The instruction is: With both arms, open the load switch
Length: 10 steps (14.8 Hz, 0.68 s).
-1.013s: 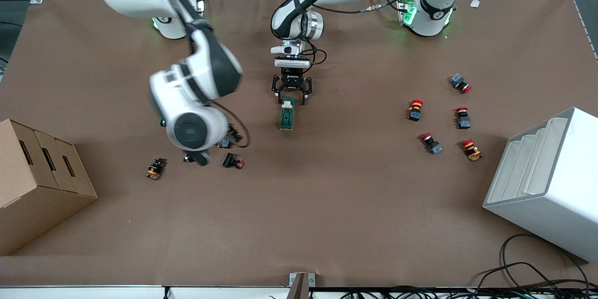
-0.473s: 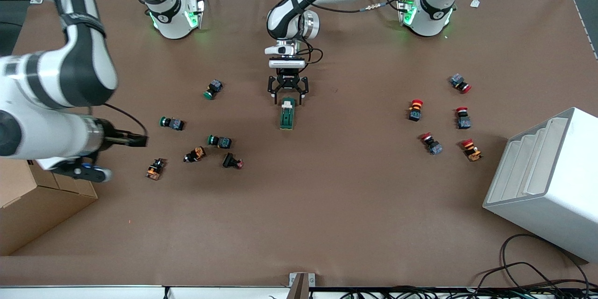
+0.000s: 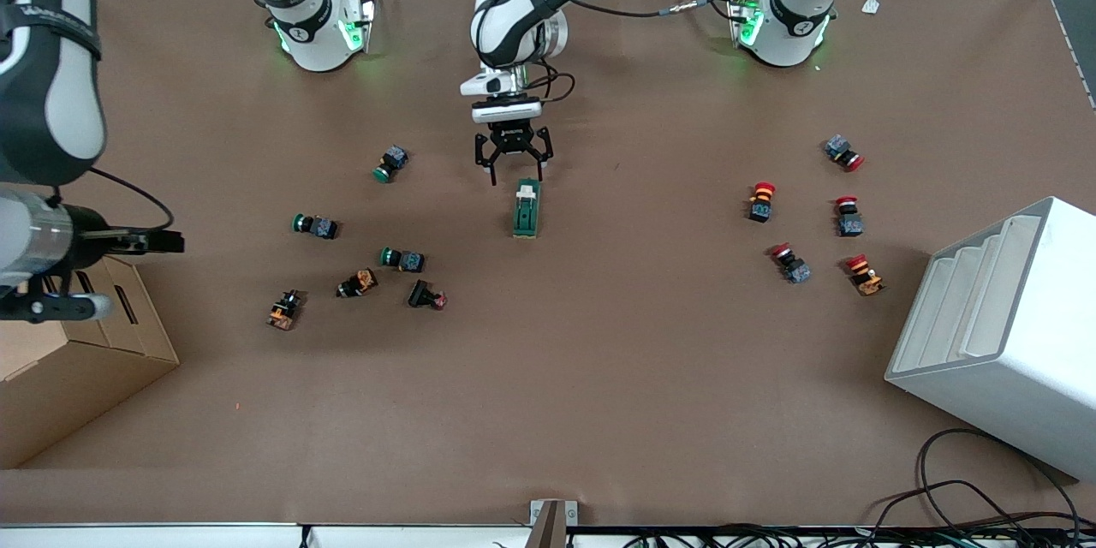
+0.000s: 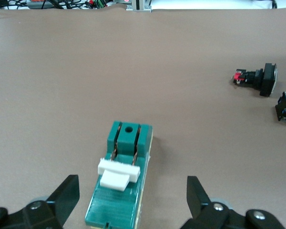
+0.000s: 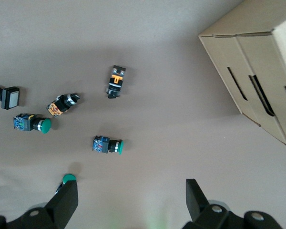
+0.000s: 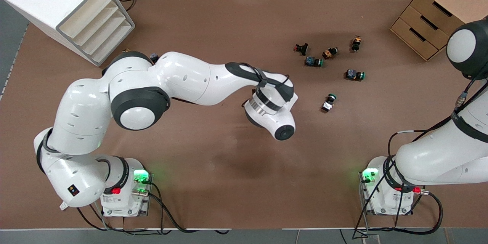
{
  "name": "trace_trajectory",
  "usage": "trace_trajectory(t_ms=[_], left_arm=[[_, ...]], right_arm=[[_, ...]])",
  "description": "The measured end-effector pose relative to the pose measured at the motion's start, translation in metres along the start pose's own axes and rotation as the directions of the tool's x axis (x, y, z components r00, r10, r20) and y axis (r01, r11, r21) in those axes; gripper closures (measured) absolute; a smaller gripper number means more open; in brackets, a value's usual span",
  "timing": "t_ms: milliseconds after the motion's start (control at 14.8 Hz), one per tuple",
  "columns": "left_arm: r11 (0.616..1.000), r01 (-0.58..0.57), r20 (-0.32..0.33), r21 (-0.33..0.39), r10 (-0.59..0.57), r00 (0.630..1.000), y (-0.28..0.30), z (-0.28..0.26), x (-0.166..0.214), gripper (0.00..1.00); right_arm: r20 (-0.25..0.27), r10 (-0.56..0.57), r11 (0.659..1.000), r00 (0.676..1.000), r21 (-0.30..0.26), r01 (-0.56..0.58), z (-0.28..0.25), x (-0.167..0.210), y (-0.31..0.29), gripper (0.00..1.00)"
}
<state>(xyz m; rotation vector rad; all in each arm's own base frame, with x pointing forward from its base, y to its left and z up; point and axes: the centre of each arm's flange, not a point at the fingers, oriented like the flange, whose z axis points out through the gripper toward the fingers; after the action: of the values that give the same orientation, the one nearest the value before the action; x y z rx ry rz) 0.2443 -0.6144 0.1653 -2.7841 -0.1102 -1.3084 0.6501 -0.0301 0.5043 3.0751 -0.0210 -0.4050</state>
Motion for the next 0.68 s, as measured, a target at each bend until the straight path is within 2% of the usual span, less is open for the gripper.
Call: trace_trajectory(t_ms=[270,473,675], left_arm=[[0.999,0.02,0.052,0.039,-0.022,0.998,0.008,-0.009,0.045,0.0],[0.997,-0.005,0.182,0.079,-0.009,0.983,0.017,-0.024,0.098,0.01],[0.996,0.021,0.256,0.084,-0.042,0.966,0.014,-0.033,0.166,0.01]], right_arm=[[0.001,-0.003,1.0,1.0,0.001,0.003,-0.014,-0.008,0.0,0.0],[-0.023,-0.007,1.0,1.0,0.001,0.007,-0.034,-0.015,-0.003,0.0],[-0.017,-0.018,1.0,1.0,0.003,0.018,-0.037,-0.018,-0.009,0.0]])
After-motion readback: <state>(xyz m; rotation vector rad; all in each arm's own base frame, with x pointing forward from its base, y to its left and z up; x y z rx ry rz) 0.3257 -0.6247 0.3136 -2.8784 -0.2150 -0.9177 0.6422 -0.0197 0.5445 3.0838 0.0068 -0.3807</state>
